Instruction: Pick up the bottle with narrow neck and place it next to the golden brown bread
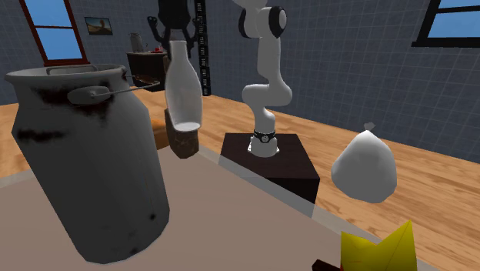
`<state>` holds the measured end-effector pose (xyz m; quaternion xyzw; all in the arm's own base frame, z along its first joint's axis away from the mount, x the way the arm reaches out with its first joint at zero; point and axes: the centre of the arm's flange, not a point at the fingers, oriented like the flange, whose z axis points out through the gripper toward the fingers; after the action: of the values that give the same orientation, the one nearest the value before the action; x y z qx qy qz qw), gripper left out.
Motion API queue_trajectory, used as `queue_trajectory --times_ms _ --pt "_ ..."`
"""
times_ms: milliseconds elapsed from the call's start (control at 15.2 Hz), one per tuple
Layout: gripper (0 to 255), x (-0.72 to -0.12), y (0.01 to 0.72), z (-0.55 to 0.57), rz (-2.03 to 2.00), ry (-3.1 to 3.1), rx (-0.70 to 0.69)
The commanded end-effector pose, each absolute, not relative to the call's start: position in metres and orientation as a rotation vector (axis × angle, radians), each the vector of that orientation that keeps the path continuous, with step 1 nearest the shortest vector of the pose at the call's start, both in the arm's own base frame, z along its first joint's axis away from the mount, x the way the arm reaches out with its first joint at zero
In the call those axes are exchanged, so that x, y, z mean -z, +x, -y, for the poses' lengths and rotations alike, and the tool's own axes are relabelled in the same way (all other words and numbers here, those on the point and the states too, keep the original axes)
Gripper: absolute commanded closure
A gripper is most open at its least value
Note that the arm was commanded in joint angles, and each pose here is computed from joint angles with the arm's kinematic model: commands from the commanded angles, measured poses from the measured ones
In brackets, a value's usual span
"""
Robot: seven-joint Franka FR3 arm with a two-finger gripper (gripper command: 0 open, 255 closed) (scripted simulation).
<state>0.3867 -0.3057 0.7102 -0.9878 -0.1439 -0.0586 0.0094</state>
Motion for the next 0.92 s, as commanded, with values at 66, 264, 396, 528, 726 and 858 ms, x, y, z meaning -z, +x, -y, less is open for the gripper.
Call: queue_trajectory --times_ms 66,264,396,528,726,858 --pt "255 -0.701 0.365 0.34 0.452 -3.084 0.184" --pt "255 -0.693 0.344 0.373 0.452 -3.084 0.184" --pt "255 -0.687 0.33 0.395 0.452 -3.084 0.184" --pt "255 -0.682 0.316 0.416 0.452 -3.084 0.184" --pt "255 -0.674 0.295 0.449 0.452 -3.084 0.184" --pt "255 -0.668 0.281 0.471 0.452 -3.084 0.184"
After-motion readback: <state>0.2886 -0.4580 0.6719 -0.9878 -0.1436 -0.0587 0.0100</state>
